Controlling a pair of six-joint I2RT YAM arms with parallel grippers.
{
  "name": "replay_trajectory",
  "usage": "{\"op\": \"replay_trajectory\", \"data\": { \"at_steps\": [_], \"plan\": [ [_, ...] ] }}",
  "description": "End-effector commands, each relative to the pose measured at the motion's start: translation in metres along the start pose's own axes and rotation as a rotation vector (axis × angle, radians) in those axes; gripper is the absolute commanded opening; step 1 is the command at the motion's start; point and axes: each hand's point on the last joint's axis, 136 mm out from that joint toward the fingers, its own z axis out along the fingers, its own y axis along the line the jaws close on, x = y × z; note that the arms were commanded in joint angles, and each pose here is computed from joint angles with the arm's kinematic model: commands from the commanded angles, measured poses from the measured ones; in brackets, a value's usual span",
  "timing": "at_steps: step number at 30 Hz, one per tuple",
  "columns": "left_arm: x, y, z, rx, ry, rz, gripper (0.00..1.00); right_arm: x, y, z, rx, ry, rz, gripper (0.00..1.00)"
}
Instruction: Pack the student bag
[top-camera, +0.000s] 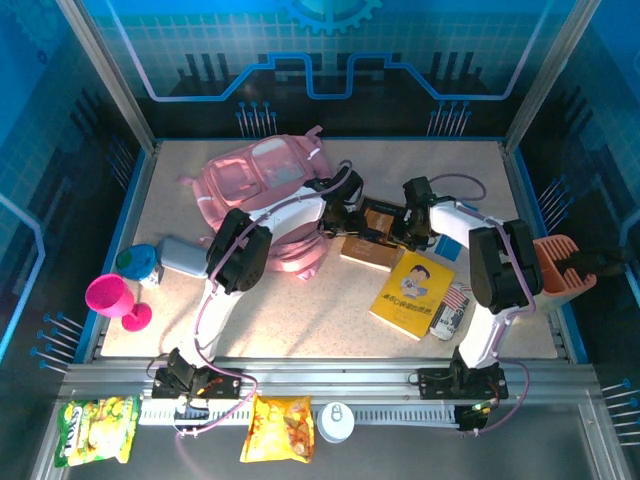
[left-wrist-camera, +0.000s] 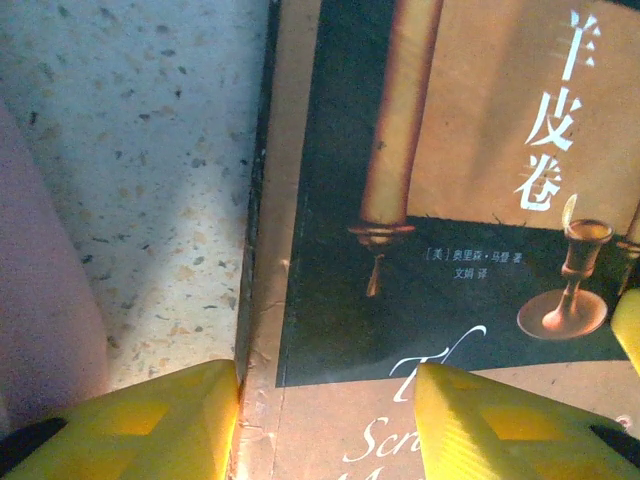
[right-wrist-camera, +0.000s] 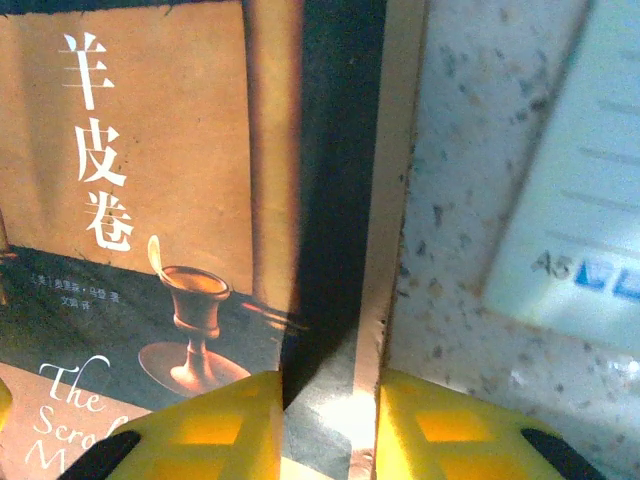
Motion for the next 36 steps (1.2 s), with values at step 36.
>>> {"op": "replay_trajectory", "data": {
  "at_steps": [36],
  "plan": [
    [-0.006,-0.066,-0.082,0.485,0.093,-0.089,0.35,0.003,0.005,0.014,-0.12,0.071,0.085,0.25]
  ]
}}
